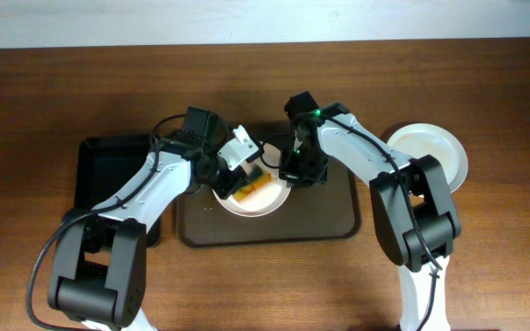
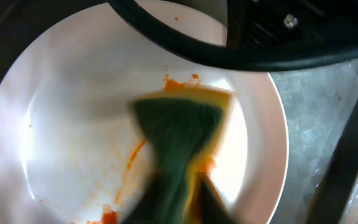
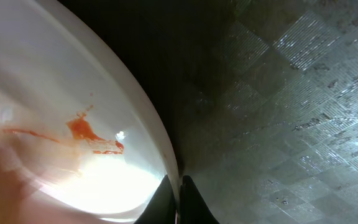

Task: Clean dirty plates on tray and stack at the side

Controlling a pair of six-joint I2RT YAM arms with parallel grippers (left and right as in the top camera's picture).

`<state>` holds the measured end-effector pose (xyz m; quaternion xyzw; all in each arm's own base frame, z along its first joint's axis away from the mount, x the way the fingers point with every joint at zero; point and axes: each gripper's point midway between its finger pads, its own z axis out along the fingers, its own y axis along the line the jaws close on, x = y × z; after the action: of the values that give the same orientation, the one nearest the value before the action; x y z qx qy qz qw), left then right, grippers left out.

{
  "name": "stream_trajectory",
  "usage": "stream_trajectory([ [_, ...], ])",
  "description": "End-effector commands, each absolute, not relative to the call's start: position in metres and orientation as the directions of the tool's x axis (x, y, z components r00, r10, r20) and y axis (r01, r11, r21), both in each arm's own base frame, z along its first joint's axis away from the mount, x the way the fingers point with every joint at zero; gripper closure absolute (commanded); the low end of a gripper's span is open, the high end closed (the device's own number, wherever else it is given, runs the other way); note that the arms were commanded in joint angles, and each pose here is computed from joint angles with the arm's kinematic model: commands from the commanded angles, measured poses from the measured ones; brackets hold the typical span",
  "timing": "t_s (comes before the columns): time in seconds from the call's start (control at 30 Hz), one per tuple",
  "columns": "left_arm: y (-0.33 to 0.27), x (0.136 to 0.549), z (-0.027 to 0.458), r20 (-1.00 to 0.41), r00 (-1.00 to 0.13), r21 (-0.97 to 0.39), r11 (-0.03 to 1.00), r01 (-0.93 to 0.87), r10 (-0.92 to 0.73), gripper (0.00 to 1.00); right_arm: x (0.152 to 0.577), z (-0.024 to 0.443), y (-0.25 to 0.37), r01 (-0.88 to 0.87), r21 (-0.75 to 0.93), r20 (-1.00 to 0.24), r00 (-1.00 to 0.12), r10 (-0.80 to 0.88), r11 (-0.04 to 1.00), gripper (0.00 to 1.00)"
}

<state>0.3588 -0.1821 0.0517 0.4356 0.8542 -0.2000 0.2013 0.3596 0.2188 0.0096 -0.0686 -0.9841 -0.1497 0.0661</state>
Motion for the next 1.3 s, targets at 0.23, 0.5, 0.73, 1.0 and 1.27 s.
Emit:
stream_trajectory([
  [0.23, -0.1852, 0.3559, 0.0484, -0.531, -0.496, -0.163, 0.492, 0.855, 0.687, 0.99, 0.3556, 0.0044, 0.2148, 0.169, 0.263, 0.169, -0.977, 0.127, 0.95, 0.96],
  [0.5, -0.184, 0.3605, 0.0545, -0.549, -0.564, -0.226, 0.54, 0.811, 0.617, 0.93, 0.3554, 0.0044, 0.2147, 0.17, 0.262, 0.17, -0.977, 0.128, 0.95, 0.96],
  [0.73, -0.179, 0.363, 0.0561, -0.557, -0.577, -0.241, 0.549, 0.801, 0.597, 0.89, 0.3555, 0.0044, 0.2148, 0.17, 0.263, 0.17, -0.977, 0.128, 0.95, 0.96],
  [1.0, -0.1789, 0.3614, 0.0556, -0.552, -0.581, -0.246, 0.548, 0.799, 0.599, 0.88, 0.3553, 0.0044, 0.2148, 0.169, 0.262, 0.17, -0.977, 0.127, 0.95, 0.96],
  [1.27, -0.1787, 0.3606, 0.0553, -0.549, -0.583, -0.249, 0.549, 0.798, 0.599, 0.83, 0.3553, 0.0044, 0.2149, 0.169, 0.262, 0.17, -0.977, 0.127, 0.95, 0.96],
])
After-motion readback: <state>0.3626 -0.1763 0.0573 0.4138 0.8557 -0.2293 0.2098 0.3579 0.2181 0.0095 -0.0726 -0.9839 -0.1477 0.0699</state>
